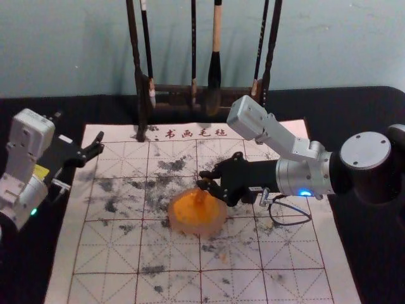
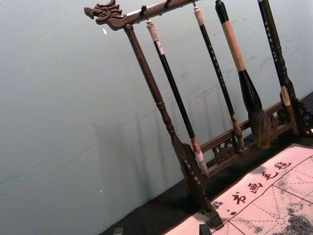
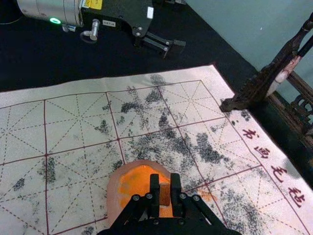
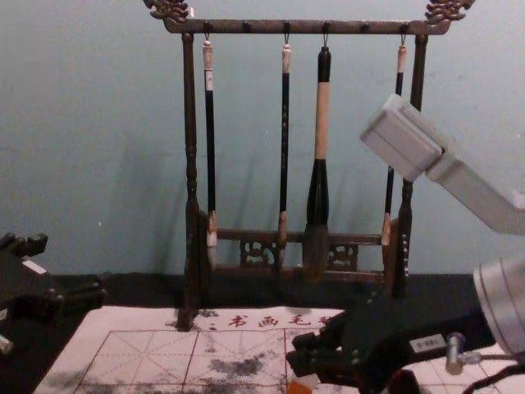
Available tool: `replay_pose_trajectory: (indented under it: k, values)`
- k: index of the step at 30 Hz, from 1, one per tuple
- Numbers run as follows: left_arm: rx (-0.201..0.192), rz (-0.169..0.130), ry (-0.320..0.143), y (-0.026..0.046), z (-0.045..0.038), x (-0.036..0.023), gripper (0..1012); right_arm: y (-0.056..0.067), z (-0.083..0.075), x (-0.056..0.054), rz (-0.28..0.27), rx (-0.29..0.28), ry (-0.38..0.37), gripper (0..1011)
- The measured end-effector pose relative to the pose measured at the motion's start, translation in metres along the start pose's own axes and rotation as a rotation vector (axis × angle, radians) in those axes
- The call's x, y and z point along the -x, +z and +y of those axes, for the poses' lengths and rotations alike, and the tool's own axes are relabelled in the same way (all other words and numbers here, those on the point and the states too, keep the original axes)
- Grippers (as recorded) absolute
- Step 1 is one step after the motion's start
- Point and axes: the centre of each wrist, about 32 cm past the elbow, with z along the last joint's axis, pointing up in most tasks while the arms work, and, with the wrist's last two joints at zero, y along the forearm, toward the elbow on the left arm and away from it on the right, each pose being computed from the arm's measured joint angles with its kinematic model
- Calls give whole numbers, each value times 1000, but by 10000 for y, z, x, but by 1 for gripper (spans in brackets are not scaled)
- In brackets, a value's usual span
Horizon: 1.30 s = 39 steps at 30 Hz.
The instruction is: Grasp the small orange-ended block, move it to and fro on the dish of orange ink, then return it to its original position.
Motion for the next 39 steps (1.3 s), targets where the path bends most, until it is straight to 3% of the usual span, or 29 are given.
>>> replay_pose_trajectory:
  k: [27,39]
  values:
    - [0,0,0,0,0,0,1001,-27,-59,0,-9,8,-3,132]
    - [0,0,0,0,0,0,1001,-74,-159,14,-17,10,11,132]
